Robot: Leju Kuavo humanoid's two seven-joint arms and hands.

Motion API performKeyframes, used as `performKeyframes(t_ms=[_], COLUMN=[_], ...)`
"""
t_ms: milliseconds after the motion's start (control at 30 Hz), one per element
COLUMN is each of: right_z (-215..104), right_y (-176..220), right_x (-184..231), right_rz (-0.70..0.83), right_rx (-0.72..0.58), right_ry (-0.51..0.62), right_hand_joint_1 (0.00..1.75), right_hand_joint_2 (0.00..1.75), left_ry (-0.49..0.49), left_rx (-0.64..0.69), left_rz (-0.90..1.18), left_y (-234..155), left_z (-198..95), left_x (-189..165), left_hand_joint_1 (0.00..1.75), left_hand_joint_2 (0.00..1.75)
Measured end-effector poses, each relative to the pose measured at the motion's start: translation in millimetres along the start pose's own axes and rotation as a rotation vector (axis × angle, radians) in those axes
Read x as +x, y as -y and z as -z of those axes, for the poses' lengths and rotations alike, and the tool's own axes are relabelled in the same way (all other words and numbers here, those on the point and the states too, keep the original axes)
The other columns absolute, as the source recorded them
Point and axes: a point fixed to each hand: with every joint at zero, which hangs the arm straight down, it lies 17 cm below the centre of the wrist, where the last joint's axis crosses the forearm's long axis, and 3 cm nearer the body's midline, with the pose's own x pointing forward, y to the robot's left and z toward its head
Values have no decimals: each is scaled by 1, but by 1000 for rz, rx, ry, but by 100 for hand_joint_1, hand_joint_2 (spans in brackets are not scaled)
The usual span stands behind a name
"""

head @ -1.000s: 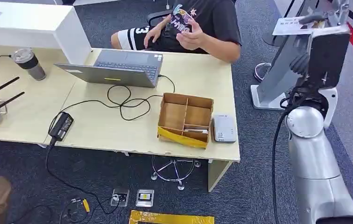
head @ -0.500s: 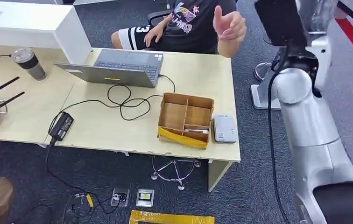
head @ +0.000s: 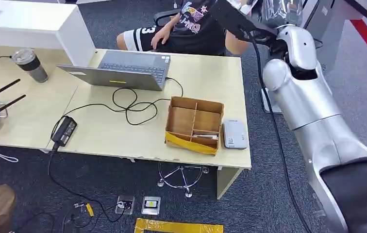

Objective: Pass the card to the sensor for recognition and then transmit it.

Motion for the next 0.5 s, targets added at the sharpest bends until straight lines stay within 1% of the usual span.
performKeyframes(t_ms=[133, 200, 267, 500], right_z=[-12, -17, -22, -31], right_y=[-32, -42, -50, -67], right_x=[-30, -37, -47, -63], right_rz=[-53, -66, -82, -109], right_rx=[88, 112, 133, 180], right_ry=[-56, -66, -77, -99], right_hand_joint_1=[175, 175, 175, 175], right_hand_joint_2=[175, 175, 175, 175], left_ry=[-16, -20, -20, -21], left_rx=[9, 12, 14, 17], left_rz=[8, 11, 12, 13], left_y=[-6, -8, -10, -12], left_z=[2, 2, 2, 3], left_x=[-12, -16, -16, -17], left_hand_joint_1=[0, 0, 0, 0], left_hand_joint_2=[175, 175, 175, 175])
